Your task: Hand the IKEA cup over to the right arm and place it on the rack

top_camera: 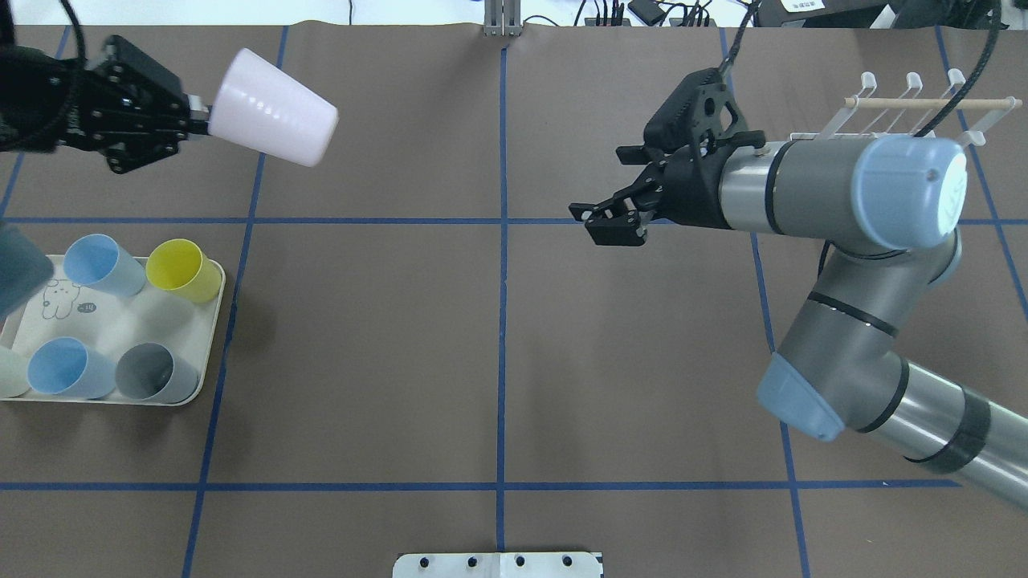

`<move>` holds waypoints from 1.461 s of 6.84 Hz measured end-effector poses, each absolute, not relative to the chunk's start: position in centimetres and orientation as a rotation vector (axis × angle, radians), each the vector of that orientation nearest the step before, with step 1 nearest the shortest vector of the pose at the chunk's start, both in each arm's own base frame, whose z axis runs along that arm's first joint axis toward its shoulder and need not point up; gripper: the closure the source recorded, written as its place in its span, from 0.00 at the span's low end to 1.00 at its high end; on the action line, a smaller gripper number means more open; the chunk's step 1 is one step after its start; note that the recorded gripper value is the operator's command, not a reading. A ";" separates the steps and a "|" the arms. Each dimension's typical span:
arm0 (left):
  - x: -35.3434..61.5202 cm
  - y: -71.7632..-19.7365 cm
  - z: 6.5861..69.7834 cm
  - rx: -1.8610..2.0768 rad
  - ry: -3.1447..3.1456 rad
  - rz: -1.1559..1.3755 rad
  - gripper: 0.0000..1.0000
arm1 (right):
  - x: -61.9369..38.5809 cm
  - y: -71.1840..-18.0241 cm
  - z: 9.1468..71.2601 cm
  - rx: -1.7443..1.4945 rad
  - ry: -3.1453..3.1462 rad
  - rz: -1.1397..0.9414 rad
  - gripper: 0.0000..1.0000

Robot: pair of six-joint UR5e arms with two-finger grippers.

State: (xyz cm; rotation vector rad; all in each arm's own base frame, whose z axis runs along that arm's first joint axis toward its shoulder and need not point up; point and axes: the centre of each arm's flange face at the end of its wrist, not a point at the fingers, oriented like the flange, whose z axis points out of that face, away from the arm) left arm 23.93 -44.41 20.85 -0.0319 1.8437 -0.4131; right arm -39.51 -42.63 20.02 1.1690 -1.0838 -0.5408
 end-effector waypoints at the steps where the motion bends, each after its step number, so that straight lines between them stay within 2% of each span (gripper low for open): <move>1: 26.1 -43.7 19.6 -0.061 1.870 -0.416 1.00 | -41.1 -40.8 19.3 1.232 -1.105 -0.580 0.02; 5: 34.1 -42.5 17.2 -0.087 1.922 -0.459 1.00 | -42.6 -37.7 17.2 1.359 -1.143 -0.662 0.02; 10: 35.8 -42.8 18.2 -0.075 1.901 -0.460 1.00 | -42.0 -37.3 16.4 1.381 -1.152 -0.664 0.02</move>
